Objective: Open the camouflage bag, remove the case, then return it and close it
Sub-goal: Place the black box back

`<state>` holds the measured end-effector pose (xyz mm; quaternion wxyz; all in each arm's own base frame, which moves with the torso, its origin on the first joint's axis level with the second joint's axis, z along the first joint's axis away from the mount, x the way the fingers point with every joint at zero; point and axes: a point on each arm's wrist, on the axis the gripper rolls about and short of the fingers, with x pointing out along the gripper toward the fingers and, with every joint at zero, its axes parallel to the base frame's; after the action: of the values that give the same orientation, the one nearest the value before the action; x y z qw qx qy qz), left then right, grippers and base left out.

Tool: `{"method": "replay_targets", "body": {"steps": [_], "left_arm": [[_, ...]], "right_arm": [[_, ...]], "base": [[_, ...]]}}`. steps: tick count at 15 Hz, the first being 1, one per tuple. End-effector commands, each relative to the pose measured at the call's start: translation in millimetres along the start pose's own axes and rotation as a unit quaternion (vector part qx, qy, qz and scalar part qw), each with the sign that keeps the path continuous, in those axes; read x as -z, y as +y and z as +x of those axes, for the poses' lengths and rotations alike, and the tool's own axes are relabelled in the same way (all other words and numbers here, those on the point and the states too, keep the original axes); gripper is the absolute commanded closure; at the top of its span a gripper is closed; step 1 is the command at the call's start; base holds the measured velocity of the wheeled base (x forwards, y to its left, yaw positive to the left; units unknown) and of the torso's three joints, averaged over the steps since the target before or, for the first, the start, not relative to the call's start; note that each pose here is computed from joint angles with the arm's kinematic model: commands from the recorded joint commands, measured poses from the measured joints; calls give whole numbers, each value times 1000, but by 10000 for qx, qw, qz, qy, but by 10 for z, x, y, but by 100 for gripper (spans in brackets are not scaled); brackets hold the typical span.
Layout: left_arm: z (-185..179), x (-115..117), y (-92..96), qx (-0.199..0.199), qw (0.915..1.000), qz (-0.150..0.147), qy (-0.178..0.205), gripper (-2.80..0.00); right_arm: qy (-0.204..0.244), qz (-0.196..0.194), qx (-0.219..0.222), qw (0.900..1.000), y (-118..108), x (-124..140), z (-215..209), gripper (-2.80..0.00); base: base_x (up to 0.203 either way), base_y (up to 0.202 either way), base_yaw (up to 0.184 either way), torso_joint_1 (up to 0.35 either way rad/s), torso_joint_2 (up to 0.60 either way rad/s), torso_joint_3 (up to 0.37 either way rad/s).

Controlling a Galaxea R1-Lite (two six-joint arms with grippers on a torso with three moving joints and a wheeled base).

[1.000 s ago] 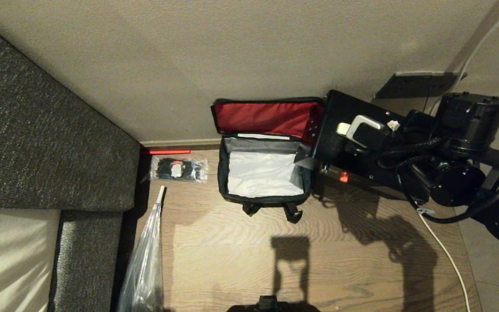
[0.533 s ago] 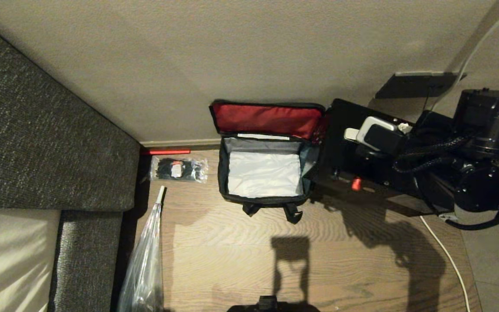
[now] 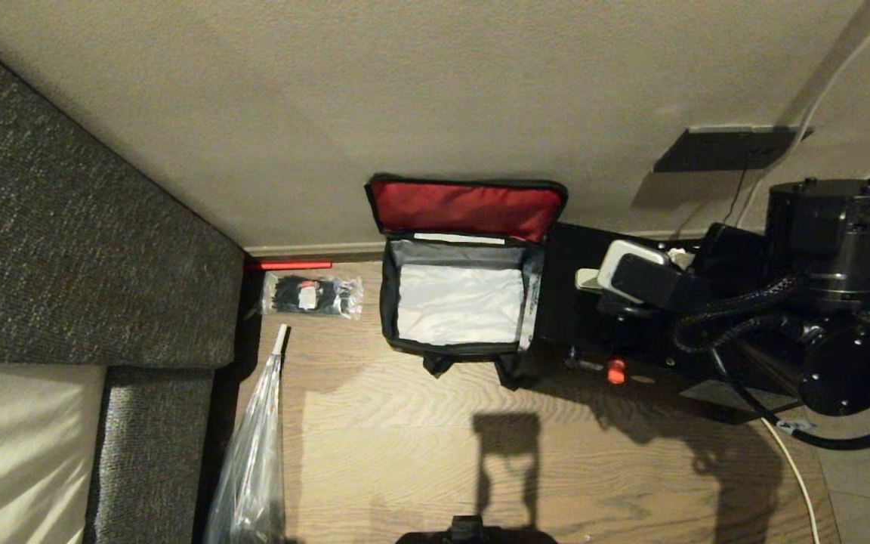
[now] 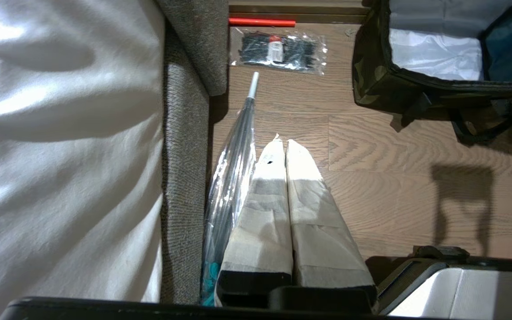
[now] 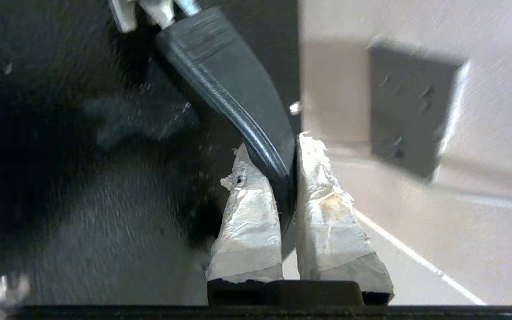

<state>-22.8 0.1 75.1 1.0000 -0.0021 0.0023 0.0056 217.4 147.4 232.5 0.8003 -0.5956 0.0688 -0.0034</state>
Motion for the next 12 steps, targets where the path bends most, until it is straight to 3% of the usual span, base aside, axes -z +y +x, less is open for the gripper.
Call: {"method": "replay_targets", "body": {"steps": [1,6,12], "left_arm": [[1,9,0,-5,10000,-2,7,0],[1,9,0,-5,10000,-2,7,0],[1,9,0,-5,10000,-2,7,0]], "right_arm": [[-191,-61,-81,9998,95,-225,59,0],[-581,-125,-210,9980,268,-662,146,0],[-803,59,-92,9967,396,-1107,414,0]], "base": [[0,0,0,0,0,0],[0,0,0,0,0,0],[0,0,0,0,0,0]]}}
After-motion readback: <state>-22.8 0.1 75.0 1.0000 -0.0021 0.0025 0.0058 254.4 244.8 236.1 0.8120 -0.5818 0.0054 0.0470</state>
